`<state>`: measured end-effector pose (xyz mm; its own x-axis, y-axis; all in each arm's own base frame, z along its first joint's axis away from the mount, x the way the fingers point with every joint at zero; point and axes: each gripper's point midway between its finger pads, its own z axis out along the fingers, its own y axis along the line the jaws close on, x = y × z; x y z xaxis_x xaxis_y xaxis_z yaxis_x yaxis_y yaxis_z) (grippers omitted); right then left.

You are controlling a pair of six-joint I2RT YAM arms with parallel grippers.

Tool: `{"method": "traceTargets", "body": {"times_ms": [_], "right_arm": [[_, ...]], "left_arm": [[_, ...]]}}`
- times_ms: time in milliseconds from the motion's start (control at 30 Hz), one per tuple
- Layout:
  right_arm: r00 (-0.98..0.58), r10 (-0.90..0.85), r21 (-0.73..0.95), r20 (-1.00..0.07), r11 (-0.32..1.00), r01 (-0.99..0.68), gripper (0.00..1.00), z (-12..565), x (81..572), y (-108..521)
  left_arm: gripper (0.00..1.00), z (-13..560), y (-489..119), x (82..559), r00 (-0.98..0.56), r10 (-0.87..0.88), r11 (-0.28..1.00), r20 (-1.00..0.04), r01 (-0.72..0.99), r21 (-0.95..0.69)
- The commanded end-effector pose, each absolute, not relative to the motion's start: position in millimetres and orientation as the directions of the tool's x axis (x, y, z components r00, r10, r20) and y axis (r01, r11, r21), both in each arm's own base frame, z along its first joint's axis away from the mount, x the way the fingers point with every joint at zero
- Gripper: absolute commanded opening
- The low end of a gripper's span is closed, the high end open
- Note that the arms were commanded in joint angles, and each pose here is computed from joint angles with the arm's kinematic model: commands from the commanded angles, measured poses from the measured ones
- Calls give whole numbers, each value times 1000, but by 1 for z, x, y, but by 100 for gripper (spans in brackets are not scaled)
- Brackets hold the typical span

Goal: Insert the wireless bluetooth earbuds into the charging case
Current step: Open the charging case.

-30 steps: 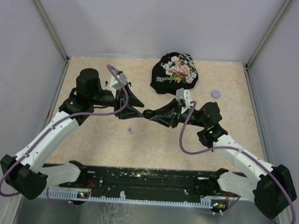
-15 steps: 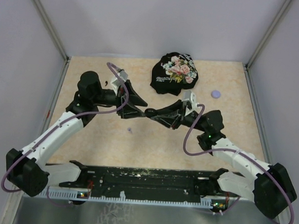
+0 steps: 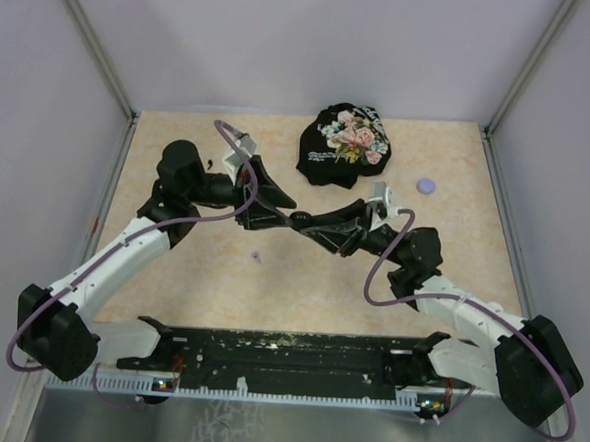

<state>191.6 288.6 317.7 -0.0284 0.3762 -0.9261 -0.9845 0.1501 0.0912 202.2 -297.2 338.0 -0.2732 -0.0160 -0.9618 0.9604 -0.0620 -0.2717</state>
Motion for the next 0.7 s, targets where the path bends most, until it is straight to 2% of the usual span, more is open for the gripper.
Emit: {"method": "traceTargets", "body": {"times_ms": [0, 333, 667], "right_arm": [[28, 447, 55, -894, 171, -984, 0, 339, 192, 283], [27, 458, 55, -888, 163, -985, 0, 339, 190, 283], [23, 436, 39, -899, 131, -991, 0, 329, 185, 285]], "left_arm": [[57, 339, -303, 202, -265, -28, -78, -964, 962, -263], [54, 339, -311, 210, -282, -38, -48, -959, 959, -281], [52, 350, -312, 220, -372, -89, 9, -924, 927, -375]]}}
